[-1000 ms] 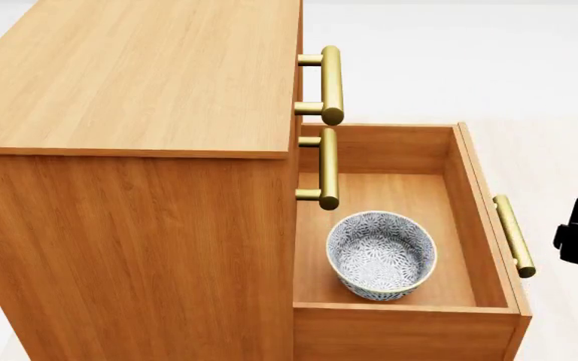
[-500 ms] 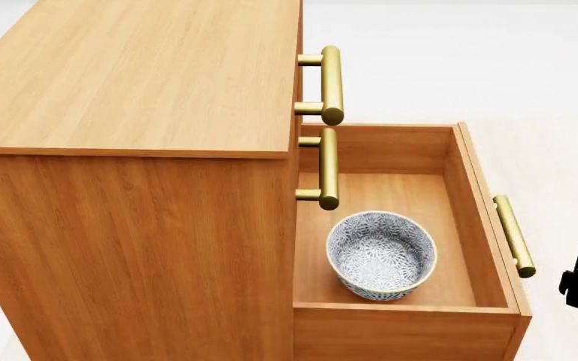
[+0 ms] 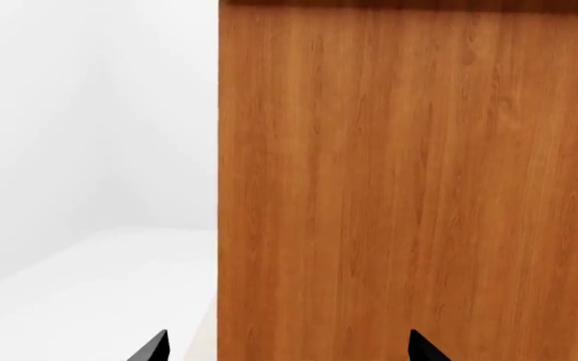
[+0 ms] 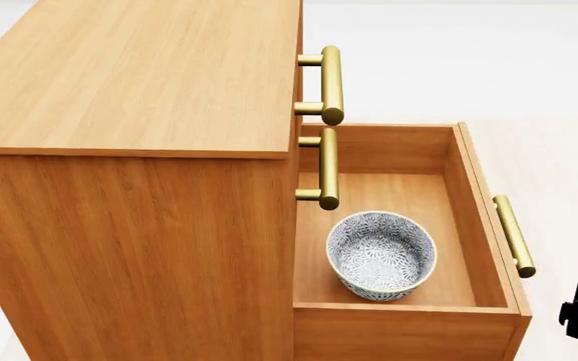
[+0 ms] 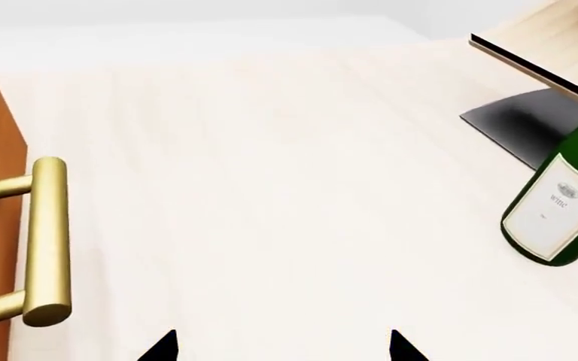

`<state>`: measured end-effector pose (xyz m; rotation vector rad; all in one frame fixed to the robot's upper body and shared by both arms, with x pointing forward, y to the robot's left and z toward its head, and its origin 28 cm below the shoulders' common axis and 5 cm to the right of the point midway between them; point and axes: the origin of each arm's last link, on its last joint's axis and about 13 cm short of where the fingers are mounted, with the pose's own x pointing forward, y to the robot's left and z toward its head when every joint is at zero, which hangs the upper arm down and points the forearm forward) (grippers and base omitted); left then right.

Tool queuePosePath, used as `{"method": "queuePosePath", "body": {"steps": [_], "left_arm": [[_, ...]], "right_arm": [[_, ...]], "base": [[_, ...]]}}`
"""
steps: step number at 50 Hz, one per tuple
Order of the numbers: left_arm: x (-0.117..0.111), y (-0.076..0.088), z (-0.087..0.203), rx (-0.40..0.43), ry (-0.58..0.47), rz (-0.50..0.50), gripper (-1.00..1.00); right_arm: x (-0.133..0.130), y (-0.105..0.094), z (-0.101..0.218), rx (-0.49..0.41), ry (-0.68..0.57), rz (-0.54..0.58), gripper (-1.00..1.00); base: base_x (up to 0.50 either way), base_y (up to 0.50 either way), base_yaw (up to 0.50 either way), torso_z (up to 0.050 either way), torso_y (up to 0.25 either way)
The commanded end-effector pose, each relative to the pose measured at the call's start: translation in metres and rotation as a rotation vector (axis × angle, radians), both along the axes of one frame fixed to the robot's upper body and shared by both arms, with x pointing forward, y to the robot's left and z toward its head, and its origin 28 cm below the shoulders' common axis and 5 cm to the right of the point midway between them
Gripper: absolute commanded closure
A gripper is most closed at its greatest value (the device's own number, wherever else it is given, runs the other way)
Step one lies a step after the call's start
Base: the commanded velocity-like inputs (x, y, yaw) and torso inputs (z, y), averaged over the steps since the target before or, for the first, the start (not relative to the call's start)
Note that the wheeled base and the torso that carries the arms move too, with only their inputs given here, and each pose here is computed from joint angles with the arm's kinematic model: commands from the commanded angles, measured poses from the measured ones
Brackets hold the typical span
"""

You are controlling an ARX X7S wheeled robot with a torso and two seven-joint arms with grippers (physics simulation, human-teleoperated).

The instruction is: Put the bowl in the bottom drawer of the cabinet and close it.

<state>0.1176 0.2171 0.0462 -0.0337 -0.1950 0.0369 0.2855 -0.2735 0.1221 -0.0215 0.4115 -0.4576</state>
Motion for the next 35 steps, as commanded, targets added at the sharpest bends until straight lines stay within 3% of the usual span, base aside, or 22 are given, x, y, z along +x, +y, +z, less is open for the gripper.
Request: {"method": "queuePosePath", "body": {"steps": [1,3,4,7,35], "left_arm": [[0.000,0.001,0.001,-0.008,-0.003,-0.002,-1.00],[0.000,0.001,0.001,-0.005,-0.003,0.000,-1.00],[0.000,0.000,0.000,0.036,0.013,-0.001,-1.00],[0.000,0.001,0.001,-0.036,0.002,-0.002,-1.00],[0.000,0.000,0.001,-0.016,-0.003,-0.002,-1.00]], "right_arm": [[-0.002,0.001,-0.010,-0.021,0.021,-0.003,-1.00],[-0.002,0.001,-0.010,-0.025,0.022,-0.002,-1.00],[-0.001,0.001,-0.012,-0.035,0.027,-0.001,-1.00],[-0.001,0.002,-0.014,-0.050,0.031,0.001,-1.00],[0.012,0.020,-0.021,-0.066,0.039,0.058,-1.00]], "base": [[0.00,0.00,0.00,0.000,0.000],[0.00,0.00,0.00,0.000,0.000],[0.00,0.00,0.00,0.000,0.000],[0.00,0.00,0.00,0.000,0.000],[0.00,0.00,0.00,0.000,0.000]]}}
